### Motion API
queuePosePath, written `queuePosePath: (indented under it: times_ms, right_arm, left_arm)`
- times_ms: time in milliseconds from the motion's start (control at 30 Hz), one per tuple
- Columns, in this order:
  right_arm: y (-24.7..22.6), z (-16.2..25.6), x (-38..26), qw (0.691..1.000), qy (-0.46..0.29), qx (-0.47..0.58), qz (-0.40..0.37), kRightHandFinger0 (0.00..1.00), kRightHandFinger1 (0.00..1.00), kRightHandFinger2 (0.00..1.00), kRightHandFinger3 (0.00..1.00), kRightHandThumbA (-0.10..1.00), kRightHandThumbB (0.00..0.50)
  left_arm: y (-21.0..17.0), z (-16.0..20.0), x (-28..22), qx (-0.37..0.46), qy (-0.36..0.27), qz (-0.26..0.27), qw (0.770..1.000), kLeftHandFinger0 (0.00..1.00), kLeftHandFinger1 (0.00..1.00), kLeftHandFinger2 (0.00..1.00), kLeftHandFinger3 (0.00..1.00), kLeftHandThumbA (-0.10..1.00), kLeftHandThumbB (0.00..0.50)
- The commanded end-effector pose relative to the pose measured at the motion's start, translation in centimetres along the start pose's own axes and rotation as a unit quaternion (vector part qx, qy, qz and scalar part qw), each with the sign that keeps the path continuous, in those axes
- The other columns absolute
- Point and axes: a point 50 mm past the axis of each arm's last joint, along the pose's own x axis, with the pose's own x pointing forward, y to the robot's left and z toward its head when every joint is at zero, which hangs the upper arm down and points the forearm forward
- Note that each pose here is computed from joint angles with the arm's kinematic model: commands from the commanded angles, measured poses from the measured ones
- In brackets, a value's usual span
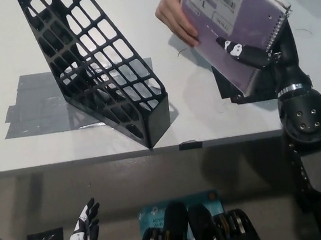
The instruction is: A person hands a notebook to the robot and the robot grabs it with its right hand and places it in the magazine stand kept in the centre of the desk infront of it.
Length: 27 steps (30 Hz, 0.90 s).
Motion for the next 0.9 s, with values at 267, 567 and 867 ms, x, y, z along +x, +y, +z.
queuePosePath:
  times_ms: [267, 567, 867]
  right_arm:
    - [1.1, 3.8, 1.2, 0.993, -0.020, 0.118, -0.022, 0.00, 0.08, 0.34, 0.28, 1.00, 0.069]
    - [0.3, 6.9, 0.2, 0.973, -0.057, 0.221, -0.032, 0.00, 0.00, 0.00, 0.00, 0.97, 0.077]
    - [-0.5, 10.9, -1.1, 0.946, -0.085, 0.309, -0.041, 0.00, 0.00, 0.00, 0.00, 0.90, 0.070]
  left_arm:
    - [1.2, 0.8, 0.7, 0.010, -0.034, 0.014, 0.999, 0.97, 1.00, 1.00, 1.00, 1.00, 0.500]
    - [1.1, 0.7, 0.4, 0.005, -0.030, 0.014, 0.999, 0.96, 1.00, 1.00, 1.00, 1.00, 0.500]
    - [1.2, 0.6, -0.1, 0.005, -0.026, 0.011, 1.000, 0.95, 1.00, 1.00, 1.00, 1.00, 0.500]
